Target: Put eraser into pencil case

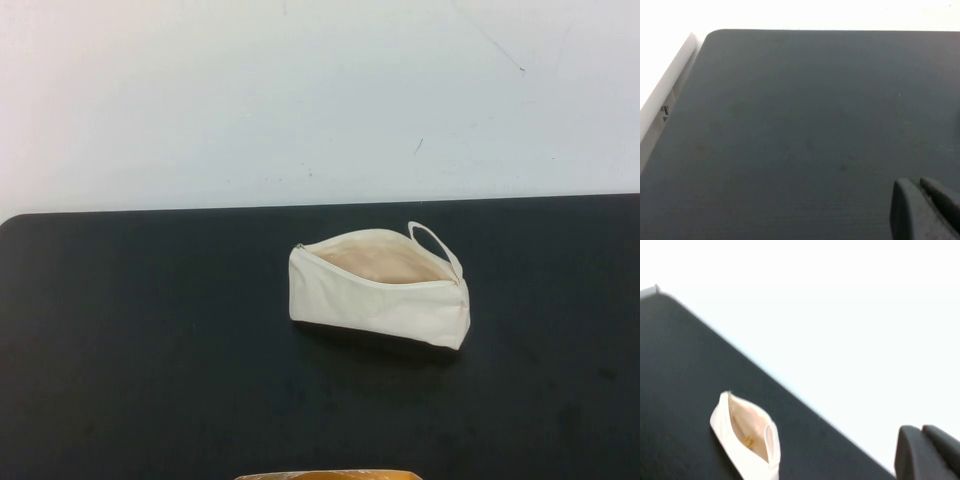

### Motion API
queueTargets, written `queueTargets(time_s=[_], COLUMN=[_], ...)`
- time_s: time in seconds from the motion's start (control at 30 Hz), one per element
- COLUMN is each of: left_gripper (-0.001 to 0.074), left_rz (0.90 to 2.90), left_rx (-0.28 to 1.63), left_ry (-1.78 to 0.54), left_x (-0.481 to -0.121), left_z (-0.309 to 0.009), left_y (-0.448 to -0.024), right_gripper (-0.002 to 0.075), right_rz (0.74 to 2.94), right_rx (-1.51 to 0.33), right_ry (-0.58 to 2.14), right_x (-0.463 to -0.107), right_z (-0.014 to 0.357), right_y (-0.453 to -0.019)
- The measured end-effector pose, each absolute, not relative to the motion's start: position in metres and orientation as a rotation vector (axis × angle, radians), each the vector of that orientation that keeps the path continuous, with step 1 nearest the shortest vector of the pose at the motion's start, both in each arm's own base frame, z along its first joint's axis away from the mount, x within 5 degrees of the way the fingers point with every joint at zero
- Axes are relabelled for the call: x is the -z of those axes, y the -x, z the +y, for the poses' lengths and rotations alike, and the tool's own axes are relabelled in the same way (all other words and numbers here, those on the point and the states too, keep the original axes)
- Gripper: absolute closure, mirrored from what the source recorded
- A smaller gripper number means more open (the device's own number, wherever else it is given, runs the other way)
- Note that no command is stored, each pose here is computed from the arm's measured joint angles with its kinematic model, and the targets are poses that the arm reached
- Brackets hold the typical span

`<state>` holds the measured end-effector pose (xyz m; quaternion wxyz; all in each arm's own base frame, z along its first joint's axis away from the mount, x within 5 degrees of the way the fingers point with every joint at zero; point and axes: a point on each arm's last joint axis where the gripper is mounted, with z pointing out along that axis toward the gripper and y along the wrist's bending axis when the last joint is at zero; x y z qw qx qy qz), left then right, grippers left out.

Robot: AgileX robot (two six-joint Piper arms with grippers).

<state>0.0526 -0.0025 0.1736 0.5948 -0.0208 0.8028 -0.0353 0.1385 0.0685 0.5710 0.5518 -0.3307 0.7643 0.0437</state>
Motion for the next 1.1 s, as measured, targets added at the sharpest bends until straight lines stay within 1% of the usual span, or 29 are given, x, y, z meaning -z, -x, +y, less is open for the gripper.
queueTargets(time_s=[0.2,0.4,0.57,0.7,0.77,0.87,0.97,1.1], left_gripper=[0.0736,0.0736,0.0736,0.0736,0.0736,0.0736,0.0736,0.0736], left_rz=[1.865,1.865,1.865,1.865,1.865,1.865,1.865,1.865], left_rx=[0.082,0.082,0.082,0.082,0.082,0.082,0.082,0.082], left_ry=[0.048,0.048,0.048,0.048,0.048,0.048,0.048,0.048], left_x=[-0.174,-0.174,-0.174,-0.174,-0.174,-0.174,-0.174,-0.174], left_z=[-0.003,-0.003,-0.003,-0.003,-0.003,-0.003,-0.003,-0.003], left_y=[-0.053,-0.053,-0.053,-0.053,-0.053,-0.053,-0.053,-0.053], right_gripper=[0.0727,0.0727,0.0727,0.0727,0.0727,0.0727,0.0727,0.0727], right_rz=[1.679,1.528,1.412,1.379,1.398,1.470,1.567,1.595], right_rx=[-0.112,-0.091,0.002,0.097,0.157,0.220,0.245,0.256], right_ry=[0.735,0.650,0.543,0.467,0.432,0.368,0.327,0.320], right_x=[-0.588,-0.597,-0.594,-0.580,-0.568,-0.546,-0.518,-0.482], right_z=[0.043,0.010,-0.020,-0.040,-0.049,-0.057,-0.056,-0.043], right_y=[-0.081,-0.007,0.055,0.086,0.092,0.089,0.073,0.050])
